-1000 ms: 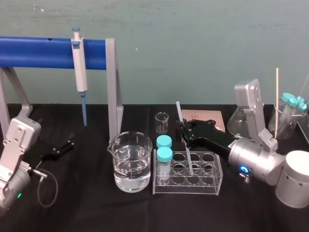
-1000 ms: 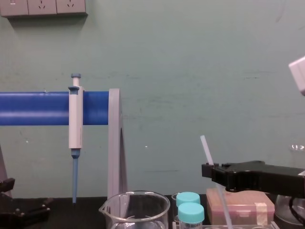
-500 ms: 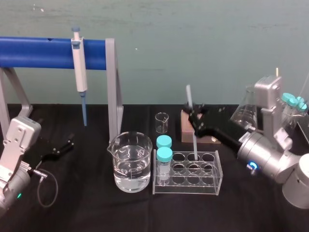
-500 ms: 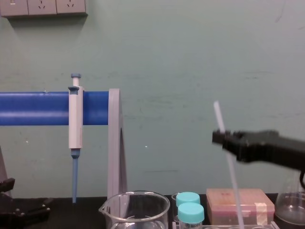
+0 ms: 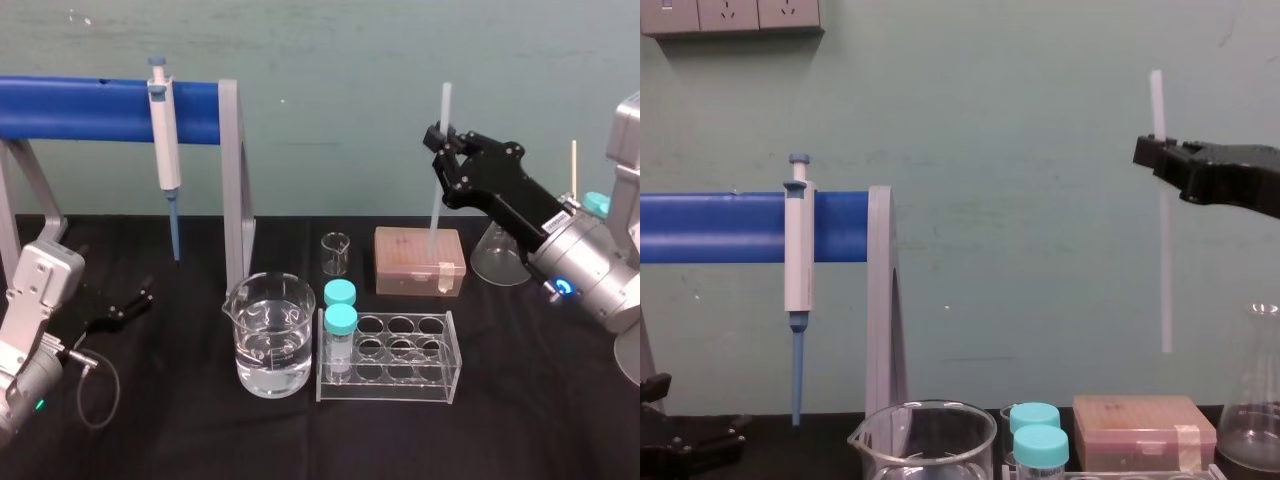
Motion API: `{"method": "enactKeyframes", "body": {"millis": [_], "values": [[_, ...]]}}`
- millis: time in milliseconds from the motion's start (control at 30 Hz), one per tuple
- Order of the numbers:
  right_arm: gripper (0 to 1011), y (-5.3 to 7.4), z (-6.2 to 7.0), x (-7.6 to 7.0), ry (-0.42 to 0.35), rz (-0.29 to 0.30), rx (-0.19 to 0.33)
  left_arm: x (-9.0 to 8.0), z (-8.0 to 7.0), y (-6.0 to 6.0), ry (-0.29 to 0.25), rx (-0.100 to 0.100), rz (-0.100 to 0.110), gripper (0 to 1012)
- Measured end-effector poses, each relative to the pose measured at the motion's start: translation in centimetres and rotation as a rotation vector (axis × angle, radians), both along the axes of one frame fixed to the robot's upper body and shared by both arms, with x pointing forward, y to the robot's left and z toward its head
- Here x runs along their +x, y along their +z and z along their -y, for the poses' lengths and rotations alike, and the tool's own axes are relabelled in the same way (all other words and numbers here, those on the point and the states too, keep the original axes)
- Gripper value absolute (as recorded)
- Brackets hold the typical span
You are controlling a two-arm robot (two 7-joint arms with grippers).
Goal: Pick up the stirring rod with one hand, then place it down.
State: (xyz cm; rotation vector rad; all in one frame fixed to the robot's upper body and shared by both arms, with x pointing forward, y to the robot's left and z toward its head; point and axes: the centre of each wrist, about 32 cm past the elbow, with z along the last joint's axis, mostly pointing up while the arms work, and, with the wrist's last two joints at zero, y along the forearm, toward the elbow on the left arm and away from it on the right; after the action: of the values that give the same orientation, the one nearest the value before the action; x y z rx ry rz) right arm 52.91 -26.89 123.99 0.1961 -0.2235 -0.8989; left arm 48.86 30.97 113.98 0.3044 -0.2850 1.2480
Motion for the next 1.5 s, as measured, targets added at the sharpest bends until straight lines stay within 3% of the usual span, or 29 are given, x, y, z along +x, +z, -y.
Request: {"method": "enactKeyframes", "body": {"millis": [1500], "values": [[72,-0.07,-0.09,-0.42,0.001,-0.014,-0.006,0.0,0.0,0.0,0.0,0.0,0.0,1000]]}}
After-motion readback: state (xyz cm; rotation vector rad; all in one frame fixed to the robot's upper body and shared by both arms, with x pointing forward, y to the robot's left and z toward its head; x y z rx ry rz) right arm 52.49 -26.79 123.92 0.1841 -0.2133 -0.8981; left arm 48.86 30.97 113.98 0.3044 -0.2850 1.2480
